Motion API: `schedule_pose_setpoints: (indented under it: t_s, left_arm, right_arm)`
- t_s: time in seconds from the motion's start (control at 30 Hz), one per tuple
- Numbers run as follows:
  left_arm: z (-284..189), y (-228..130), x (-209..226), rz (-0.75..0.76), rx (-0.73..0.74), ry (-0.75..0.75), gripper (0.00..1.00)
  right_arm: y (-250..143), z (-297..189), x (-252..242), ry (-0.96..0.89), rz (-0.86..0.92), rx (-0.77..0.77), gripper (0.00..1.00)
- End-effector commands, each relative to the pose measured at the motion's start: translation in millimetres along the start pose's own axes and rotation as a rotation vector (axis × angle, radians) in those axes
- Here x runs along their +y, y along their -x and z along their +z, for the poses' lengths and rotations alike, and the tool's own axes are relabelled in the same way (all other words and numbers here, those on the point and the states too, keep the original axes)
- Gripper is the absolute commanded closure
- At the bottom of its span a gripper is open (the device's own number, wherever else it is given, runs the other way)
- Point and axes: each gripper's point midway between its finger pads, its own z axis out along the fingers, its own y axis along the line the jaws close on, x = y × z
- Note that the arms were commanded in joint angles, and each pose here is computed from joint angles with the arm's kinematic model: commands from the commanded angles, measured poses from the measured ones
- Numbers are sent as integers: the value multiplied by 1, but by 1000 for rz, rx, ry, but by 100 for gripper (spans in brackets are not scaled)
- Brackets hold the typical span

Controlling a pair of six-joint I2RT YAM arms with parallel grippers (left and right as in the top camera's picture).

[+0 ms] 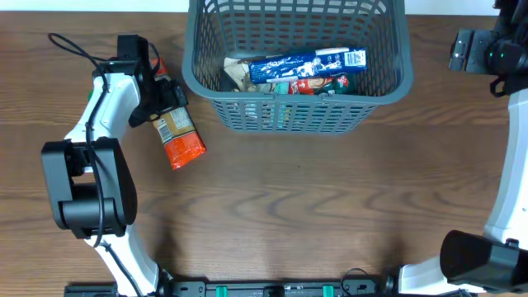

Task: Pack container
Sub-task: 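Lower the left gripper onto the spaghetti packet and grasp it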

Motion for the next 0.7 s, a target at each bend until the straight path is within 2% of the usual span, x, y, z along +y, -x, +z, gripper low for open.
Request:
schedule_pose_setpoints:
  t_s: [0.0, 0.67]
  left_arm:
    - [2, -1, -7, 9, 16, -35, 1]
    - [17, -7, -6, -92, 34, 4, 1]
  right_arm:
    - [4, -6, -3, -3, -4, -18, 1]
    - [4, -6, -3, -3, -4, -18, 1]
